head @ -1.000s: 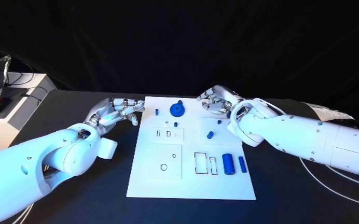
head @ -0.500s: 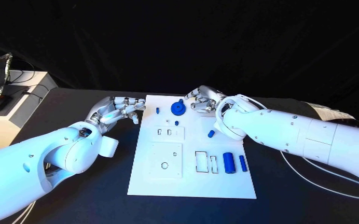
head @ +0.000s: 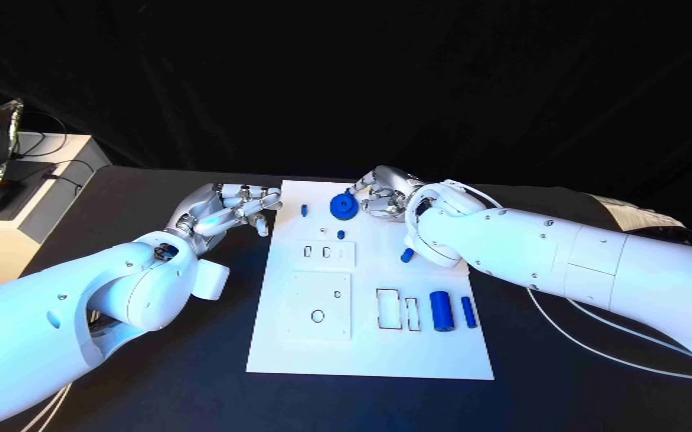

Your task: Assemble the parts on the task board

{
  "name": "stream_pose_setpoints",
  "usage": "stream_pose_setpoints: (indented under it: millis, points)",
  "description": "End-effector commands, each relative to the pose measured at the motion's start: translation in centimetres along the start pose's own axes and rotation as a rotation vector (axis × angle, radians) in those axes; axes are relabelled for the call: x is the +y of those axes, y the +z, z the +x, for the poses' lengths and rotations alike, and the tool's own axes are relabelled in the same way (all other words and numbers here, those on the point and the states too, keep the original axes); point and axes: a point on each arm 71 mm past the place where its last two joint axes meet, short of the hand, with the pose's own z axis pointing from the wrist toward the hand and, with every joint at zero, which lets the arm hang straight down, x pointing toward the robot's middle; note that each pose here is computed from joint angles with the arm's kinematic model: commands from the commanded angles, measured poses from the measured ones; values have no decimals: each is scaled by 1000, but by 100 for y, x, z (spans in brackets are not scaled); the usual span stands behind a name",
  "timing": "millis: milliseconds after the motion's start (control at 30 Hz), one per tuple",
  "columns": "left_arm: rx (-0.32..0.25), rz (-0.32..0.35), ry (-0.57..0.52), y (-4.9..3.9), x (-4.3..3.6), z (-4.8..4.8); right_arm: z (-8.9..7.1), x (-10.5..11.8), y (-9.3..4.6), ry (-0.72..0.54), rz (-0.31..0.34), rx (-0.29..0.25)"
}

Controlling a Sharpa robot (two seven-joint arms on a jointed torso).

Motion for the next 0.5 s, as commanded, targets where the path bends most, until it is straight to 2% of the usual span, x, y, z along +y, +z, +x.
stream_pose_setpoints:
  millis: [33, 500]
  points:
    - [23, 8, -5, 8, -11, 31, 39, -7, 6, -27, 10, 34]
    - [22, 8, -4, 6, -12, 28, 92, -11, 29, -47, 30, 70]
